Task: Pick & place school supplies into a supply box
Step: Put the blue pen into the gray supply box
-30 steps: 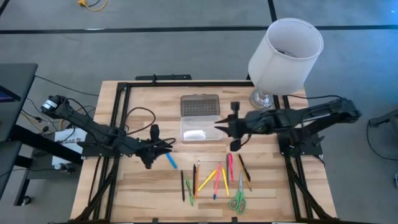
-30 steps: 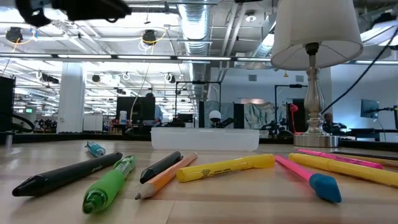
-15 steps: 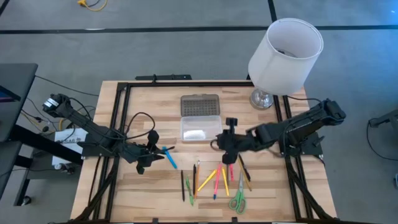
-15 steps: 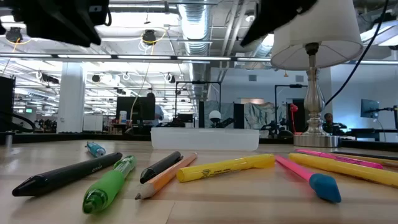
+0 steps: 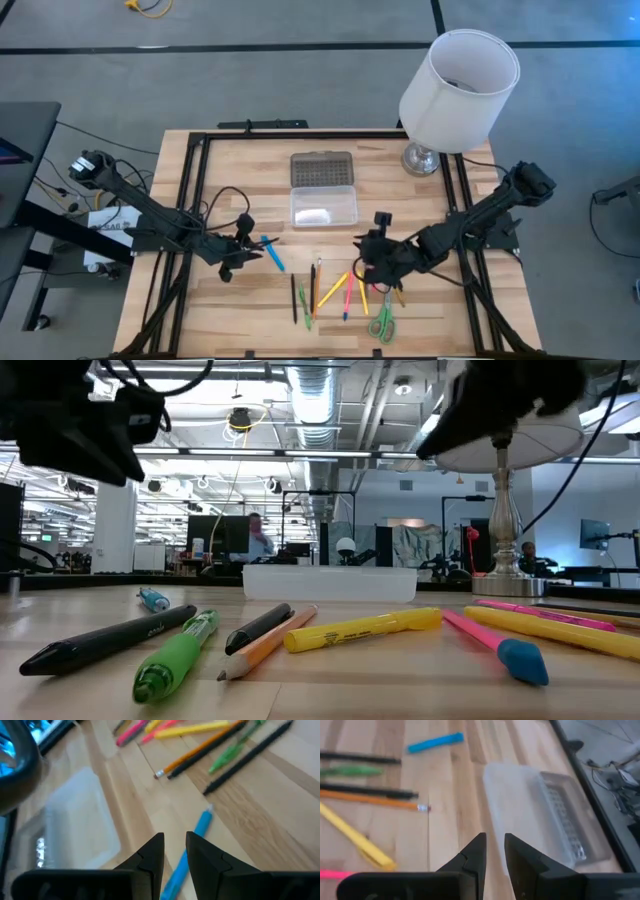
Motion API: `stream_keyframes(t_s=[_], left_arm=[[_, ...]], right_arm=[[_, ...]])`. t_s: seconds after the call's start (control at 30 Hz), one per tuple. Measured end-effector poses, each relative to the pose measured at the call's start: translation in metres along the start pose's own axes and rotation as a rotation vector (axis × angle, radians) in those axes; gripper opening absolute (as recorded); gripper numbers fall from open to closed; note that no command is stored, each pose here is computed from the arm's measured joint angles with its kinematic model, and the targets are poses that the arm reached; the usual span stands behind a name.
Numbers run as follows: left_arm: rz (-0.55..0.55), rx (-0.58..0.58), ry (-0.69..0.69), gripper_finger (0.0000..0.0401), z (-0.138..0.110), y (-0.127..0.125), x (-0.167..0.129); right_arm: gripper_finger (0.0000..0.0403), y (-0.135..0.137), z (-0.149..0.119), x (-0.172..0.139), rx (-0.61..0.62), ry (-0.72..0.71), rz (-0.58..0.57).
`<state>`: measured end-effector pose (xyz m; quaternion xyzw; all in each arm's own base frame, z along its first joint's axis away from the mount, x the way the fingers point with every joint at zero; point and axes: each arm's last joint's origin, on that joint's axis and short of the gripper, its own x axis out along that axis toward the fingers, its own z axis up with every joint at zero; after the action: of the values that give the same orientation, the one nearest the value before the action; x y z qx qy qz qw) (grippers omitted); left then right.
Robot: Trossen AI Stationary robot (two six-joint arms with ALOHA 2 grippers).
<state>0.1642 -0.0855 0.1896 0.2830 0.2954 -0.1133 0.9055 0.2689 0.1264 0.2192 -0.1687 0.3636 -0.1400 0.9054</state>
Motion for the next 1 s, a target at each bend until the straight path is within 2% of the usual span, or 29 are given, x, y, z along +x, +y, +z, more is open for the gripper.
stream_keyframes(t_s=[0.2, 0.37, 0.7, 0.9, 1.0], left_arm=[[-0.086, -0.054, -0.015, 0.0077, -0.002, -0.004, 0.001], [-0.090, -0.060, 0.016, 0.0077, -0.004, -0.005, 0.009], [-0.046, -0.041, 0.222, 0.0077, -0.016, -0.004, 0.064], [-0.165, -0.068, 0.235, 0.0081, -0.008, 0.001, 0.080], [-0.182, -0.074, 0.284, 0.0096, -0.010, 0.004, 0.082]], right_arm=[[0.0065, 0.004, -0.020, 0.004, 0.026, 0.017, -0.071], [0.0065, 0.011, -0.030, -0.001, 0.014, -0.016, -0.123], [0.0065, 0.017, -0.033, -0.012, 0.049, -0.085, -0.086], [0.0065, 0.017, -0.033, -0.012, 0.048, -0.083, -0.083], [0.0065, 0.017, -0.033, -0.012, 0.048, -0.082, -0.081]])
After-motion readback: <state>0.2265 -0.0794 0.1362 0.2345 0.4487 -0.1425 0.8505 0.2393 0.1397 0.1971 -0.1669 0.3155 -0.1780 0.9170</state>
